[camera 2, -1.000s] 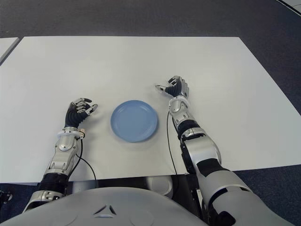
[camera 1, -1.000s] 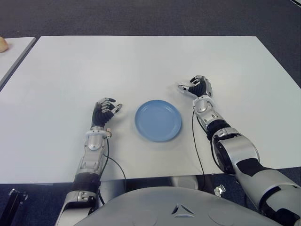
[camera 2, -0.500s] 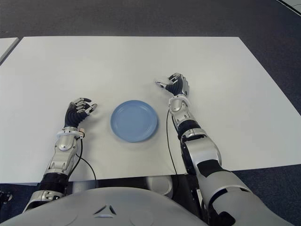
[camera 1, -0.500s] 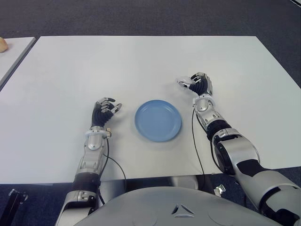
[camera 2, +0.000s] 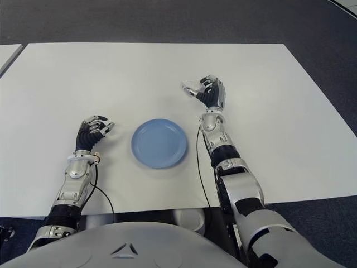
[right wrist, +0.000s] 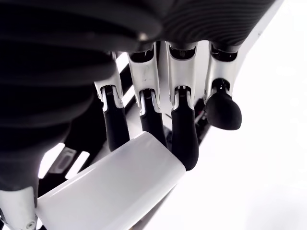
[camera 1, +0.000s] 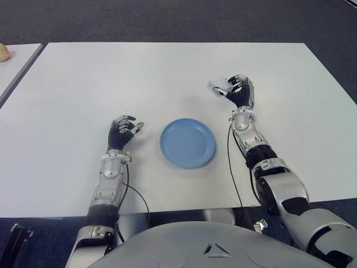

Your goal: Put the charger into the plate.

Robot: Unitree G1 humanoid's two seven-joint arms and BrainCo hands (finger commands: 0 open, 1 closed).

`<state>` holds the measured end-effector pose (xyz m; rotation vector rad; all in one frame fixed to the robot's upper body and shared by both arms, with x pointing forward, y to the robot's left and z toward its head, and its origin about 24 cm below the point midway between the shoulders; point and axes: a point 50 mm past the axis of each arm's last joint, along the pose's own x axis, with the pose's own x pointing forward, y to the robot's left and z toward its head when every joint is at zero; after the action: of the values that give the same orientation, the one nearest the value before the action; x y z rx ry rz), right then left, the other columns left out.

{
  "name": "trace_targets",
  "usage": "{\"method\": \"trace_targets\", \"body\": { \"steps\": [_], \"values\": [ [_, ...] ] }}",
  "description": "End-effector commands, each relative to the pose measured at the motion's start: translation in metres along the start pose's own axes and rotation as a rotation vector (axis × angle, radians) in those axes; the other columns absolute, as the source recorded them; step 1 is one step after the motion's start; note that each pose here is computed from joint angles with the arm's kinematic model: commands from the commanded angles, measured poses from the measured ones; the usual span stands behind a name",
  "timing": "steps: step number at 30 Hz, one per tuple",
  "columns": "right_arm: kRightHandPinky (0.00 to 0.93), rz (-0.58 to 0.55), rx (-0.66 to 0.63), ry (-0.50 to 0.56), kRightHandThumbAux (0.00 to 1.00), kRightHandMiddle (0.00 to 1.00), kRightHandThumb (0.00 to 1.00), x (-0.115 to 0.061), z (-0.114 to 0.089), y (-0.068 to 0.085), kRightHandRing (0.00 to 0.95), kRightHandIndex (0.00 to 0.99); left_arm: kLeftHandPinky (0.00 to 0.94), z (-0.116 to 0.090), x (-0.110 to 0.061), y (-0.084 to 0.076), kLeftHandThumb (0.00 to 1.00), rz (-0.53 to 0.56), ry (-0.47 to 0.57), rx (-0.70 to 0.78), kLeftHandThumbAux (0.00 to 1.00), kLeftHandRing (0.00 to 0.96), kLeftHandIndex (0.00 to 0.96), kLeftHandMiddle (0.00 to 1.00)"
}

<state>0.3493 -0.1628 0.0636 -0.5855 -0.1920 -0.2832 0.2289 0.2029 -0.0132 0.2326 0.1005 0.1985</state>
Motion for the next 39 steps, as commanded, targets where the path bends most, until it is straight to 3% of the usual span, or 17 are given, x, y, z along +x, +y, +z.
{"method": "trace_targets", "body": {
  "steps": [1, 18, 28, 39],
  "values": [
    [0.802, 0.019, 0.037, -0.046, 0.727, 0.763, 0.703, -0.011, 0.010, -0.001, 0.790, 0.436, 0.626, -0.002, 0.001, 0.000, 0.710, 0.008, 0.015, -0.002, 0.717, 0.639, 0.434, 0.649],
    [0.820, 0.305, 0.146, -0.188, 0.725, 0.807, 0.707, -0.062, 0.051, 0.011, 0.819, 0.440, 0.624, -0.002, 0.002, -0.001, 0.710, 0.003, 0.015, 0.011, 0.717, 0.637, 0.434, 0.646],
    [0.805, 0.525, 0.094, -0.183, 0.725, 0.816, 0.705, -0.082, 0.043, 0.025, 0.811, 0.439, 0.622, -0.002, 0.001, -0.001, 0.710, 0.005, 0.008, 0.012, 0.717, 0.634, 0.434, 0.645],
    [0.801, 0.691, -0.033, -0.209, 0.725, 0.822, 0.704, -0.089, 0.035, 0.035, 0.803, 0.439, 0.624, -0.002, 0.000, -0.001, 0.710, 0.009, 0.014, 0.010, 0.717, 0.637, 0.434, 0.644]
  ]
}}
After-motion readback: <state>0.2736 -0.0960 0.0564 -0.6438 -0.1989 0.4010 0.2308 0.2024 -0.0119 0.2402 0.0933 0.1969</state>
